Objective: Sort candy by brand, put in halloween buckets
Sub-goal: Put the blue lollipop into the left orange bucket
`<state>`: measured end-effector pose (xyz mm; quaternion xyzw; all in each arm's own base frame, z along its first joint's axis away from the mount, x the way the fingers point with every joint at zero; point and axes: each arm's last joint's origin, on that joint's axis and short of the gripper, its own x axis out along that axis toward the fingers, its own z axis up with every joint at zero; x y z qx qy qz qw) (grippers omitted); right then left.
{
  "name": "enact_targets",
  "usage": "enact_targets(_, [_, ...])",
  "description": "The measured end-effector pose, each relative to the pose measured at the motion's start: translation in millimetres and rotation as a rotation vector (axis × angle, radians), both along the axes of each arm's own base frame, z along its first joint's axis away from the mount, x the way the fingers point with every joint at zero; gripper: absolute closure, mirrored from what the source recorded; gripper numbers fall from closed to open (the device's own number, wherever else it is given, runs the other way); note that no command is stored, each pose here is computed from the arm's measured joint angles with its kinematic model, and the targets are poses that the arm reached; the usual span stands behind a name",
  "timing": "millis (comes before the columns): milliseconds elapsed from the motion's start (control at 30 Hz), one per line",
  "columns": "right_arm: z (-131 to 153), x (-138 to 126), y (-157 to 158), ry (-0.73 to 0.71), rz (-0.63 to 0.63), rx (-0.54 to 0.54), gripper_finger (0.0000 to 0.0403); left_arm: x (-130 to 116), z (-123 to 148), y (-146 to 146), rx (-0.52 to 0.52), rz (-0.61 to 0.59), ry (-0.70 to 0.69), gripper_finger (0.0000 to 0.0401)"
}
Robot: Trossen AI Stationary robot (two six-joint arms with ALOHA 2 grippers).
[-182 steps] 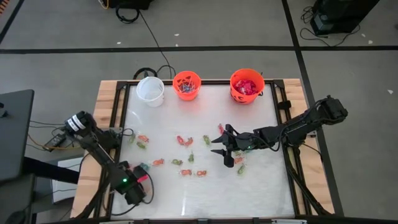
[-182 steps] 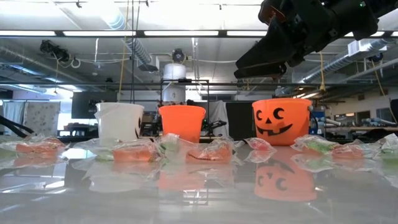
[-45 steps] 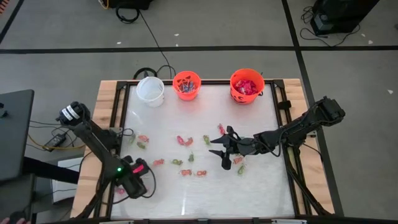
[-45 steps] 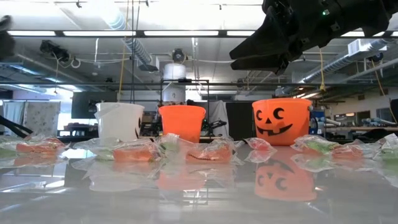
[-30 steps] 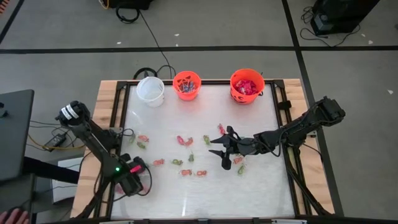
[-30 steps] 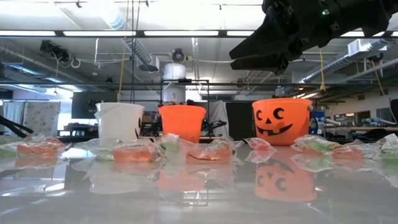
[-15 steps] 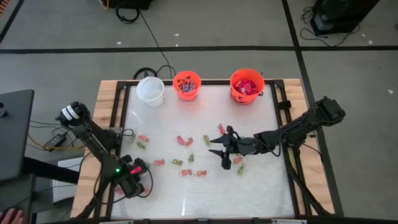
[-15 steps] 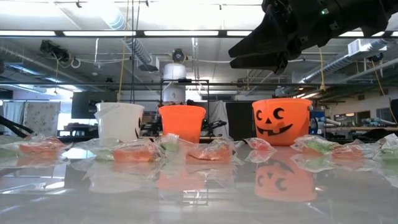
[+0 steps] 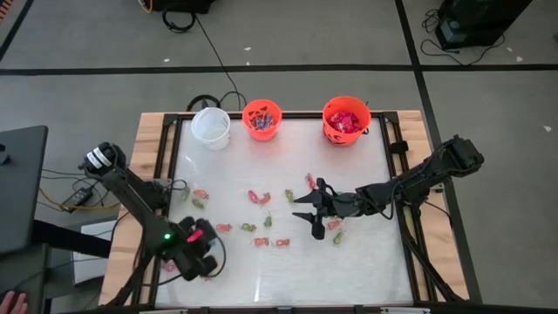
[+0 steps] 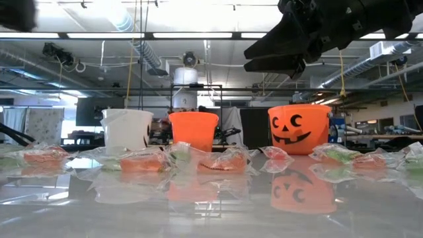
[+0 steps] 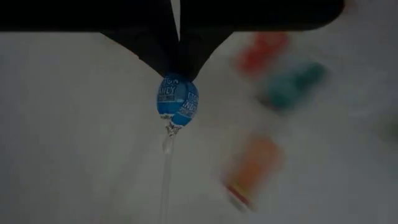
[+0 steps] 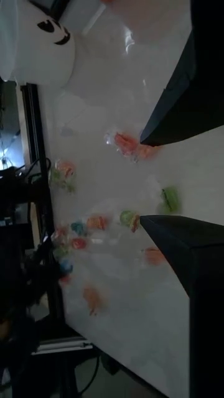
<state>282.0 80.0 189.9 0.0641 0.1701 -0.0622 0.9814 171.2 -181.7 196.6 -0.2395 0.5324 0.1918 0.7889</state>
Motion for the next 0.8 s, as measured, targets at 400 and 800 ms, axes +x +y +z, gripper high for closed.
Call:
enact_targets(400, [3.0, 0.3, 3.8, -0.031, 0.027, 0.021, 0.0198, 50.3, -11.2, 92.3, 0.231, 0.071, 0.085, 0.0396])
enact_targets(800, [-5.8, -3.3, 1.9, 0.065, 0.011, -0.044, 0.0198, 100.3, -2.3, 215.3, 0.336, 0.123, -0.136, 0.0397])
